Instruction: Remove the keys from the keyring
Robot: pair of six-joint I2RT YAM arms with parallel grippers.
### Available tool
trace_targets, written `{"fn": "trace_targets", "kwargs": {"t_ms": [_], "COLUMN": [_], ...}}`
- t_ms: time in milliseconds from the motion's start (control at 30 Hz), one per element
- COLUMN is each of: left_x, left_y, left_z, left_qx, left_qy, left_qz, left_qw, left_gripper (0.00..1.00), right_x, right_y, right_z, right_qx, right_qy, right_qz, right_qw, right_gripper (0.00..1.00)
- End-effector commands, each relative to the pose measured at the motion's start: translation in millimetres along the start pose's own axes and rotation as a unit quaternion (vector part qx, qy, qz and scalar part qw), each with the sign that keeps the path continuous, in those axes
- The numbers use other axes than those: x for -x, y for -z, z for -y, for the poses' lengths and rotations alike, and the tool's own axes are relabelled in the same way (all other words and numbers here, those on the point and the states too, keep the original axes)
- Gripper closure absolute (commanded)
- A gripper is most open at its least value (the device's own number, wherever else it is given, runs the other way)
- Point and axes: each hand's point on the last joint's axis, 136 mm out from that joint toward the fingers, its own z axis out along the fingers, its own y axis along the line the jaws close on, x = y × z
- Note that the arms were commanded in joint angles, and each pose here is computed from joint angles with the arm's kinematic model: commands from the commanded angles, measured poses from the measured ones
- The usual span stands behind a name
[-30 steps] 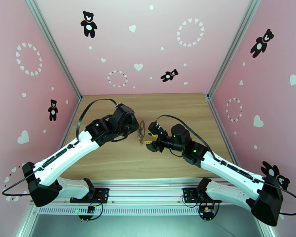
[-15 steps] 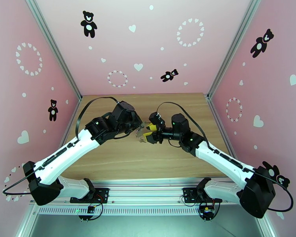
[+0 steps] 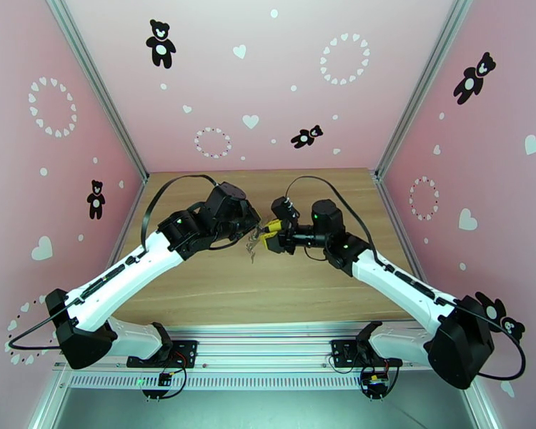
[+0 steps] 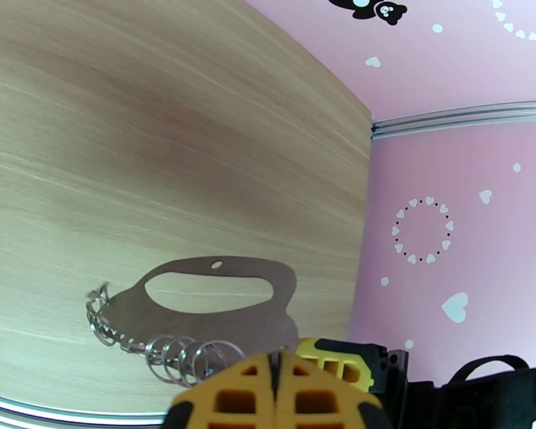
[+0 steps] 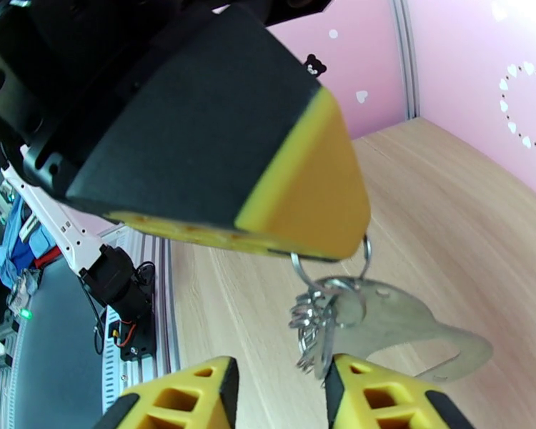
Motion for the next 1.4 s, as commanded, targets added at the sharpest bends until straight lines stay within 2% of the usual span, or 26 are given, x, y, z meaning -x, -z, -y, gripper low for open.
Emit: {"fn": "trace_targets", "kwargs": {"t_ms": [0,67,267,700,867,1200,1367], "left_x": [6,4,6,6,4,7,7], "left_y": [7,7,11,13,12,11,11], "left_z": [21,21,21,19,21,20,19], "left_qx": [-0.035,-0.036,-0.039,-0.036,-0.038,-0.035,-0.033], "left_qy": [0.009,0.009,0.011,0.018,0.021,0.026,0.028], "left_qz": [0.003,0.002,0.008,0.015,0.012,0.021,0.024], "left_qw": [0.999,0.999,0.999,0.999,0.999,0.999,0.999], "left_gripper": [1.00,1.00,1.00,1.00,1.00,1.00,1.00], "right_x": [16,17,15,6,15,8,11], "right_y": [-1,-2,-2,1,1,-4,-6], "right_z": [-3,-5,-2,18,12,9,10], "right_qx": [0.016,0.025,0.022,-0.042,-0.027,-0.021,-0.028], "right_qy": [0.011,0.010,0.009,0.001,-0.003,-0.016,-0.014], "right_qz": [0.013,0.011,0.005,-0.003,0.013,0.008,0.012], "right_qw": [1.000,1.000,1.000,0.999,1.000,1.000,0.999], "right_gripper": [0.68,0.74,0.79,0.78,0.79,0.87,0.94]}}
